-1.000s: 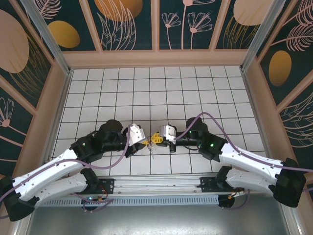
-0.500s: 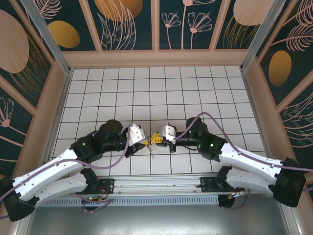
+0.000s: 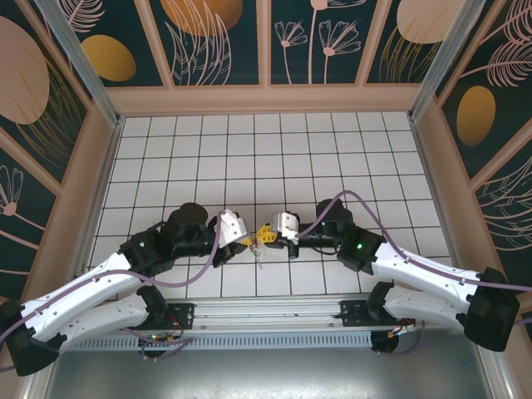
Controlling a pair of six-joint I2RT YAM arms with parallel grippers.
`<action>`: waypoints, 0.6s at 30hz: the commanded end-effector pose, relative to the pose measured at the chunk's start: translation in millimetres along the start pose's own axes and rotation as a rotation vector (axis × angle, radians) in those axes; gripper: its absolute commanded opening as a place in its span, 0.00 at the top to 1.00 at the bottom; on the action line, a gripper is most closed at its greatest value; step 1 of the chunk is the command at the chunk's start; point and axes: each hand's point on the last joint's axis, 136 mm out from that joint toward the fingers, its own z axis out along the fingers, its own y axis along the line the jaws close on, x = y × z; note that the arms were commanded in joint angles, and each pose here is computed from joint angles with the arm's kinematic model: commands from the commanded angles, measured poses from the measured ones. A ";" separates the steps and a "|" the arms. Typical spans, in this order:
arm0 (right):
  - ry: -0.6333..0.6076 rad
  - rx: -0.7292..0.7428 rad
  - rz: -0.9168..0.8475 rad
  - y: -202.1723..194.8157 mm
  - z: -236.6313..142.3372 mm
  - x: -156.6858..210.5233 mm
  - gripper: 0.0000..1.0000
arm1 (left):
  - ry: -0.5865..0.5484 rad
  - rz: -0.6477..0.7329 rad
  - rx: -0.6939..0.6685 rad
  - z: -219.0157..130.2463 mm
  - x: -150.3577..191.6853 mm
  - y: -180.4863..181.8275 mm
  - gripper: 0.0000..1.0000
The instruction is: Put the keys on the keyring
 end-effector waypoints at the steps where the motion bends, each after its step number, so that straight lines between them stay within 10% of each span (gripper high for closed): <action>1: 0.004 -0.017 -0.016 3.8 2.4 7.3 1.00 | -0.135 0.031 0.037 -15.7 -40.5 -7.1 1.00; 18: 0.019 -0.020 -0.013 3.6 4.6 12.0 1.00 | -0.153 0.041 0.043 -18.2 -45.6 -8.2 1.00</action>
